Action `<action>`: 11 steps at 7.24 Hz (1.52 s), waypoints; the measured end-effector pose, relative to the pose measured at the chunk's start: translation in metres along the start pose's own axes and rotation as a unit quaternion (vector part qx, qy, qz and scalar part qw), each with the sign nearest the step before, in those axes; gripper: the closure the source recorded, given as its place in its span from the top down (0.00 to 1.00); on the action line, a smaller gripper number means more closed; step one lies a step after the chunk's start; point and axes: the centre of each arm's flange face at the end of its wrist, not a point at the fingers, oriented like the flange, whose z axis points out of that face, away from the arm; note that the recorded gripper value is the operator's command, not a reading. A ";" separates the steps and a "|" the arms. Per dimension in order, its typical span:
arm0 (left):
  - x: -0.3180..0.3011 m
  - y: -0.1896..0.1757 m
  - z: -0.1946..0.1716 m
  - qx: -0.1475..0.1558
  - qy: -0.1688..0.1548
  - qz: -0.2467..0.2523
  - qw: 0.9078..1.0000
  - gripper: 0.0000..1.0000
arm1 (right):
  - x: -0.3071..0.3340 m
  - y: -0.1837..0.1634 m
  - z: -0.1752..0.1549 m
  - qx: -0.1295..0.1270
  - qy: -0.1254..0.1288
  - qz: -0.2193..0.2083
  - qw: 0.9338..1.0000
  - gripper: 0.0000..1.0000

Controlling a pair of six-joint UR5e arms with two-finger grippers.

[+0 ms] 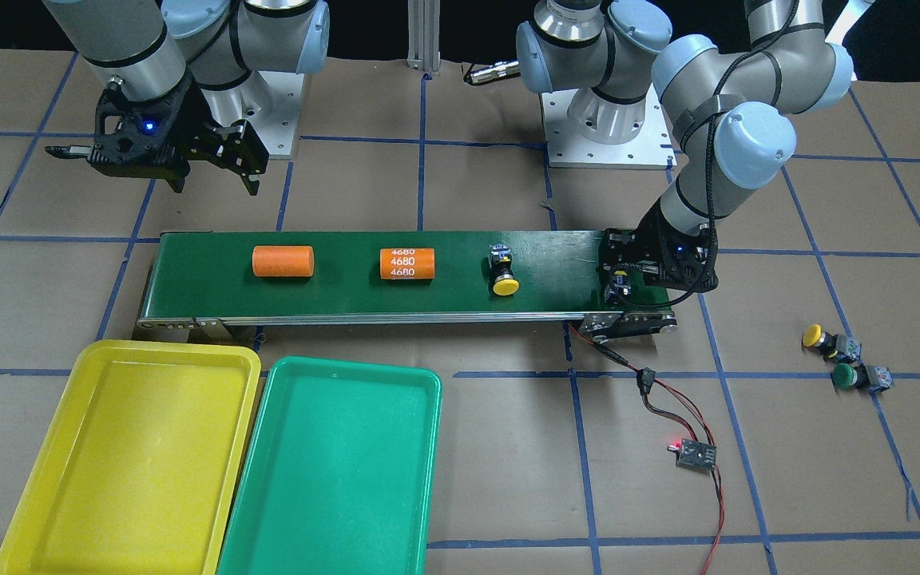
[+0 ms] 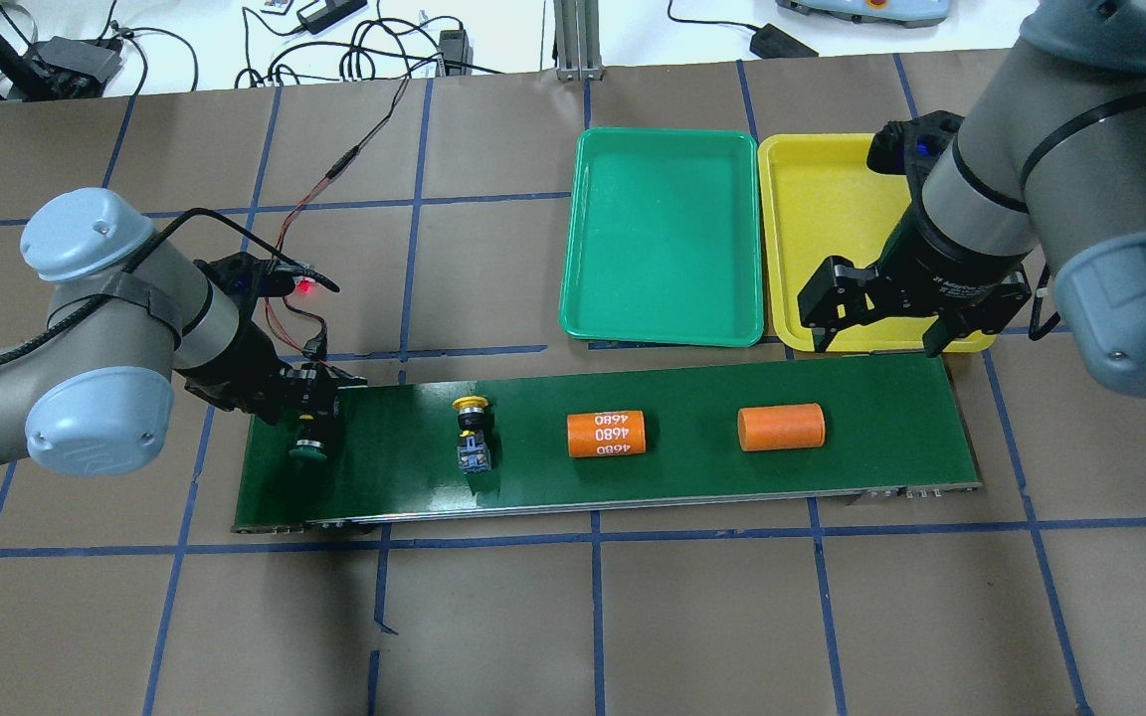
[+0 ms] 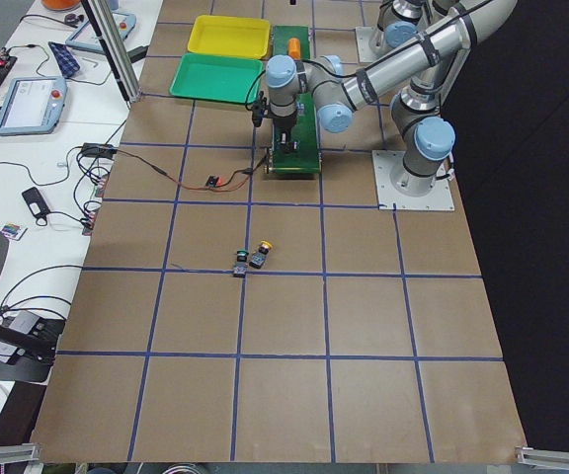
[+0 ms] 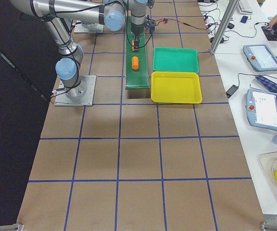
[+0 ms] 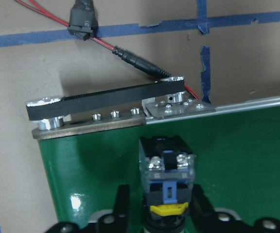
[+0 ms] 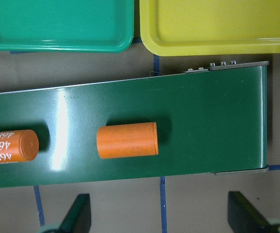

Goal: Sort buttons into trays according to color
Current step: 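Place the green-capped button on the belt and open the left gripper, then return the left gripper to the pile and grasp another green-capped button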

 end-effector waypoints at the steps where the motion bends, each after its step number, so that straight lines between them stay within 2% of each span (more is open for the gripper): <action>1: -0.015 -0.016 -0.024 0.008 -0.015 -0.005 1.000 1.00 | 0.000 0.000 0.000 0.002 0.000 0.001 1.000 1.00; 3: -0.085 -0.056 -0.061 0.012 -0.038 -0.038 0.998 1.00 | 0.001 -0.001 0.000 0.002 0.001 0.007 1.000 1.00; 5: -0.179 -0.086 -0.057 0.028 -0.047 -0.093 0.994 1.00 | 0.002 -0.001 0.000 0.003 0.006 0.009 1.000 1.00; 8: -0.321 -0.067 -0.009 0.031 -0.038 -0.202 0.978 1.00 | 0.002 -0.001 0.001 0.002 0.006 0.013 1.000 1.00; 11: -0.354 -0.065 0.044 0.030 -0.037 -0.223 0.974 1.00 | 0.002 -0.002 0.003 0.001 0.006 0.021 1.000 1.00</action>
